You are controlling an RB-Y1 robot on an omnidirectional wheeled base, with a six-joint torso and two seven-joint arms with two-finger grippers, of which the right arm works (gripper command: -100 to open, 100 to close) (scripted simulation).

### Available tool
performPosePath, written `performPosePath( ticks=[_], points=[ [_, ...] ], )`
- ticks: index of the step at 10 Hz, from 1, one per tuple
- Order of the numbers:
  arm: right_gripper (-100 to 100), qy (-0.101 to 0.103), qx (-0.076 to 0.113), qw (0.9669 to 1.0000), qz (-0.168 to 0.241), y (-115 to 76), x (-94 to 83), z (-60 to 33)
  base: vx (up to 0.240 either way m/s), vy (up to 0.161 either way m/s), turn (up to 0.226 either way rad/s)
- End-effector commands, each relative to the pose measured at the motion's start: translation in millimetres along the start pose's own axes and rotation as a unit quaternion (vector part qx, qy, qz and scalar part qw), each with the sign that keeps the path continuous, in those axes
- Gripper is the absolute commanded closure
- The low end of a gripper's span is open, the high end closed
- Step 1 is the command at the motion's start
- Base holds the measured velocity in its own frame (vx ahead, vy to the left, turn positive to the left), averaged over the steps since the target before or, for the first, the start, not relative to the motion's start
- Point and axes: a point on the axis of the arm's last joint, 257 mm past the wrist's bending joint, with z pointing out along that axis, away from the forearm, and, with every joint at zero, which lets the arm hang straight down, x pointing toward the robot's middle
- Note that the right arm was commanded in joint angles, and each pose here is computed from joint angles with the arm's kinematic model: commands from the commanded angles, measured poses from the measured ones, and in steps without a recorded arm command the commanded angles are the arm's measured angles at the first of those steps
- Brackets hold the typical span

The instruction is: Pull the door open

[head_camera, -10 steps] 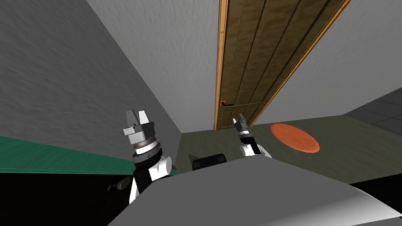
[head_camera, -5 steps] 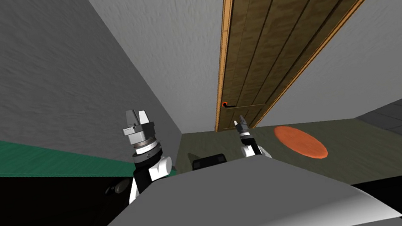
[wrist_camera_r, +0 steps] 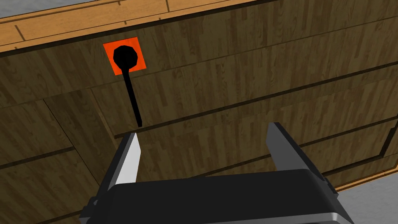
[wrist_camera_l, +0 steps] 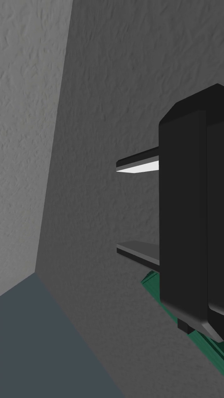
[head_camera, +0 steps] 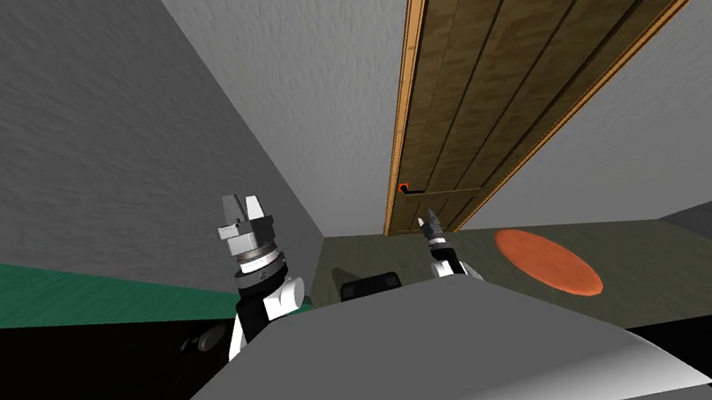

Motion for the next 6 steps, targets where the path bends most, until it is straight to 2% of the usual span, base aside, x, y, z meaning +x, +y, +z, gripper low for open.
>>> performPosePath(
  ticks=[1, 6],
  points=[
    [-100, -0.006, 0.01, 0.9999, -0.003, -9.1, -11.8, -3.2, 0.103, -0.031, 0.079],
    [-100, -0.024, 0.035, 0.999, -0.012, -33.7, -41.7, -16.4, 0.096, -0.027, 0.063]
  ],
)
